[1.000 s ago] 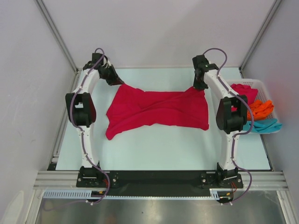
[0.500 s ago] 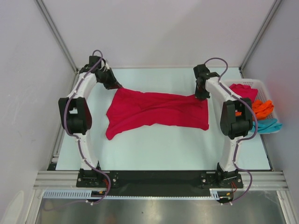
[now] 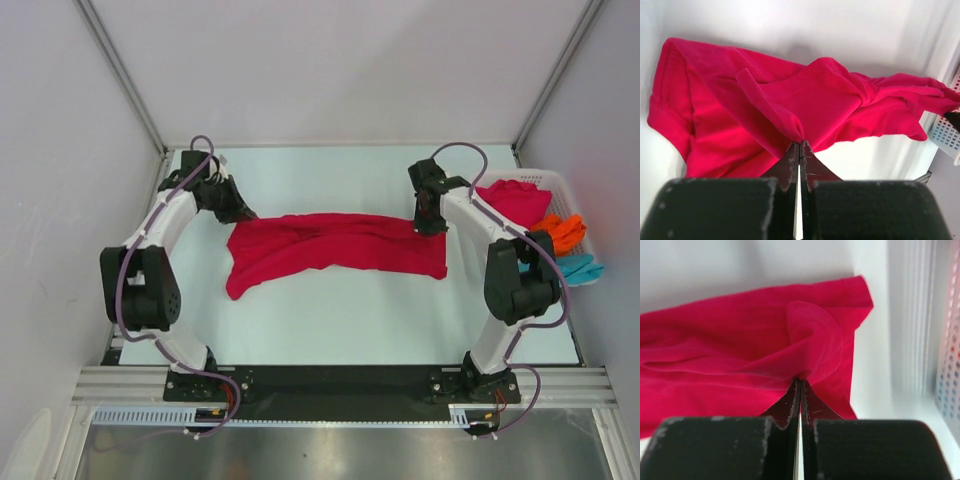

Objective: Fold and stack the t-shirts

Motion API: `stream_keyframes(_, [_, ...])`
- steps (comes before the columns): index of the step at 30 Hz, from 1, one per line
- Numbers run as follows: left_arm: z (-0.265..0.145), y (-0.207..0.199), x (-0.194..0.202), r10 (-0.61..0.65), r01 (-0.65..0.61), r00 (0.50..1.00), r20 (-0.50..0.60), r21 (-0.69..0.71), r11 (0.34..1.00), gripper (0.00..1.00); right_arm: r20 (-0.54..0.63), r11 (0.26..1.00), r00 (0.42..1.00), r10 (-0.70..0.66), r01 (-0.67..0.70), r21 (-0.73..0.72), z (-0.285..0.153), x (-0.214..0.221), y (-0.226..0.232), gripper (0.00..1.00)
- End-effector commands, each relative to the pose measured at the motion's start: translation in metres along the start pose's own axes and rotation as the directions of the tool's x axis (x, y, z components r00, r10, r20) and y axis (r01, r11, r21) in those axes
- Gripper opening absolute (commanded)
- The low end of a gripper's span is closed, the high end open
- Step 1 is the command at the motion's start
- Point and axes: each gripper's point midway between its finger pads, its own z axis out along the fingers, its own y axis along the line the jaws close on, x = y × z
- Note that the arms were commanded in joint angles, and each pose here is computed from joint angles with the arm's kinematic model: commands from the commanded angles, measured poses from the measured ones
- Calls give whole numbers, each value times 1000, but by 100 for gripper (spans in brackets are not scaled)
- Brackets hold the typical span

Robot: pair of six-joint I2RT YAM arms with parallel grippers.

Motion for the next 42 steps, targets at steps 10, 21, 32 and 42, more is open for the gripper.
stream_keyframes(10, [-39,-6,35,70,-74,994,80,46,996,0,25,999,1000,11,-10,-39,-26,33,8,0])
stream_keyframes(21, [-52,-7,55,60,-66,994,87,66,996,10,-3,994,998,62,-62,-90,-23,48,10,1])
stream_keyframes(32, [-50,6,86,48,-52,997,62,75,996,10,-6,990,996,92,-92,-111,-27,53,8,10])
stream_keyframes(42, [-38,-7,53,38,-45,996,74,97,994,26,32,990,995,90,-85,-111,-38,39,6,44])
